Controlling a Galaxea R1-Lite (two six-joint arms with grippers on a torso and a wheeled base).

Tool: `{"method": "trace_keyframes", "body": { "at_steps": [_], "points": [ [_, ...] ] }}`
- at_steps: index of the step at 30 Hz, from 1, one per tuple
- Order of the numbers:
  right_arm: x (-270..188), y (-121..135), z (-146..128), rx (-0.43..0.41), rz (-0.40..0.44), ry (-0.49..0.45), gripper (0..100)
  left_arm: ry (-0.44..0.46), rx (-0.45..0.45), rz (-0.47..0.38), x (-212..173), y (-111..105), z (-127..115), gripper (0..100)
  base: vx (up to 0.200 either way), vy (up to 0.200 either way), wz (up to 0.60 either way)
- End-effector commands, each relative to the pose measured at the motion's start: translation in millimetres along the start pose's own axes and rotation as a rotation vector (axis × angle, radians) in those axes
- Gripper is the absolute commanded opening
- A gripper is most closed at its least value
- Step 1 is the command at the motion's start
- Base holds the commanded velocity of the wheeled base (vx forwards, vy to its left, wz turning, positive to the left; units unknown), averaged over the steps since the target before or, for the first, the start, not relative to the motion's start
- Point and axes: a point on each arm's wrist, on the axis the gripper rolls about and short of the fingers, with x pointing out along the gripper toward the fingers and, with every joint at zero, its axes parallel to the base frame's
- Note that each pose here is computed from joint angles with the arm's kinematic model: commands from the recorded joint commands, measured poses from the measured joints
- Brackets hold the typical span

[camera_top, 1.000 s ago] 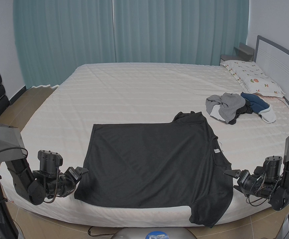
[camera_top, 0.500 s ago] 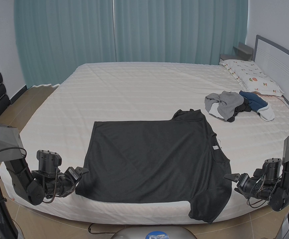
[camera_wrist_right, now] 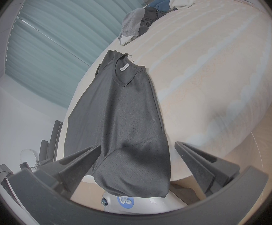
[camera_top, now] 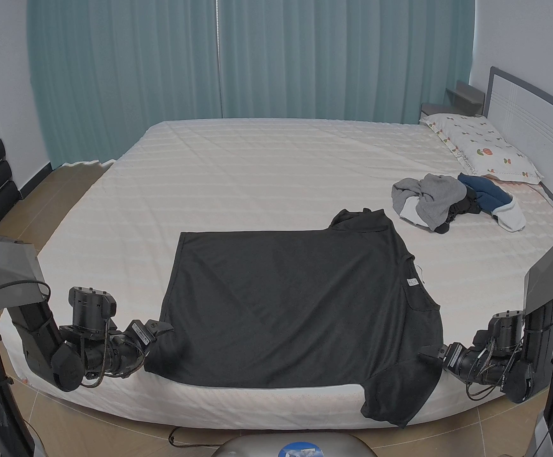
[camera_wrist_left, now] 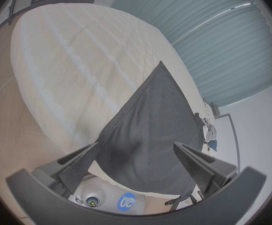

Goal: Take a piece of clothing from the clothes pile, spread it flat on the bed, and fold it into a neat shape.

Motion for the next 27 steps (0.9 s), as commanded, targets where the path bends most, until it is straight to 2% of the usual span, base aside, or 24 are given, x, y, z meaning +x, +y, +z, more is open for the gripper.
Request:
{"method": "trace_keyframes", "body": {
  "at_steps": [1, 9, 17, 18, 21, 27],
  "points": [
    [3, -2, 0, 0.002, -0.001, -0.005, 100, 0.001, -0.003, 0.003, 1, 1, 1, 100, 0.000, 0.000, 0.00],
    [12, 2, 11, -0.004, 0.034, -0.052, 100, 0.009, -0.003, 0.008, 4, 2, 0, 100, 0.000, 0.000, 0.00],
    [13, 1, 11, -0.004, 0.029, -0.053, 100, 0.009, 0.001, 0.012, 5, 3, 0, 100, 0.000, 0.000, 0.00],
    [13, 1, 11, -0.004, 0.029, -0.053, 0, 0.009, 0.001, 0.012, 5, 3, 0, 100, 0.000, 0.000, 0.00],
    [9, -3, 14, 0.002, 0.015, -0.065, 0, 0.019, 0.034, 0.027, 6, 7, -2, 100, 0.000, 0.000, 0.00],
    [3, -11, 14, 0.004, -0.014, -0.065, 0, 0.022, 0.039, 0.031, 7, 7, -3, 100, 0.000, 0.000, 0.00]
  ]
}}
